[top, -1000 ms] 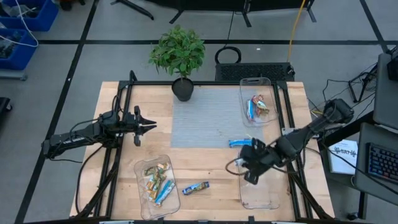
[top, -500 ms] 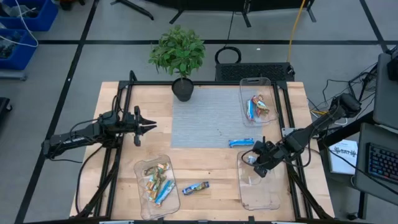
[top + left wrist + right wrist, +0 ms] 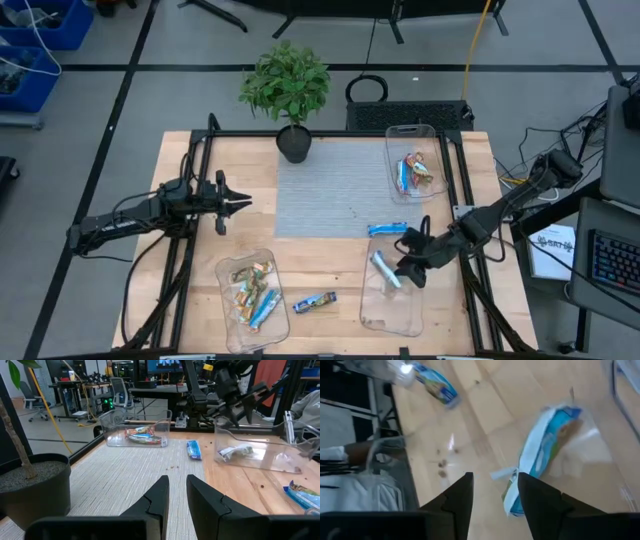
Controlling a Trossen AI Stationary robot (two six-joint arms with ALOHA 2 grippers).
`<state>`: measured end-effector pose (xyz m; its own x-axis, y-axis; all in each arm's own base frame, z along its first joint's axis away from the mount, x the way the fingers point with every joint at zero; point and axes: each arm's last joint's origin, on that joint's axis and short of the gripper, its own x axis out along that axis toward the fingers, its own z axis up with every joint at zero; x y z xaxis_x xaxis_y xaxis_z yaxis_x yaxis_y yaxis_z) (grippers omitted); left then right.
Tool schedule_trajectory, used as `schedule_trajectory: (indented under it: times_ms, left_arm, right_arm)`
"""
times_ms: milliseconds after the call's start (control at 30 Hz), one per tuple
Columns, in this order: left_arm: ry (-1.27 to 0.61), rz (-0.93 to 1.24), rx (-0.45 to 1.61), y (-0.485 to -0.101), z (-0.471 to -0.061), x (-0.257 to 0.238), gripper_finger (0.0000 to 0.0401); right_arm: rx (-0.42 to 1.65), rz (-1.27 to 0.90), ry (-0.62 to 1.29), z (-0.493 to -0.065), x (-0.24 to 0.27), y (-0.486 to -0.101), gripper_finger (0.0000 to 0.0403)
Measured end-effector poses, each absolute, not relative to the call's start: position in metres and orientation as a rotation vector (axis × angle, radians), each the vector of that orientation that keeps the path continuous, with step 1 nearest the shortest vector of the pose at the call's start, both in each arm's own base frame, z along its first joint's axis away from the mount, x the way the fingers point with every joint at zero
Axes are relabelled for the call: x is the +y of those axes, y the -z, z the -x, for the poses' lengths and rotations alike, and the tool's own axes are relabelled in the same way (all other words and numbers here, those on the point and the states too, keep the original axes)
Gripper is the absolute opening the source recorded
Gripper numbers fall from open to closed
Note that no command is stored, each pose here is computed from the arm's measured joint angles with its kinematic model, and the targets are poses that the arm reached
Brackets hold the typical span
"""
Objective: Pick and place Granola Bars by type
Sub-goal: Put the top blue granola bar into the bottom right transparent bin
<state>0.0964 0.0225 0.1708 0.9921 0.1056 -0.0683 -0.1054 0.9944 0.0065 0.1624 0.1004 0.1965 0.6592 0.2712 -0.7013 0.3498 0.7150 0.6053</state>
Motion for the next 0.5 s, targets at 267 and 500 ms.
schedule_trajectory:
  times_ms: [267, 500]
  left_arm:
    - [-0.106, -0.003, 0.069, -0.171, -0.096, 0.023, 0.0074]
    - [-0.106, -0.003, 0.069, -0.171, -0.096, 0.023, 0.0074]
  right_arm:
    - [0.74, -0.743, -0.068, -0.178, 0.093, -0.208, 0.013]
    - [0.639, -0.67, -0.172, -0.193, 0.082, -0.229, 0.013]
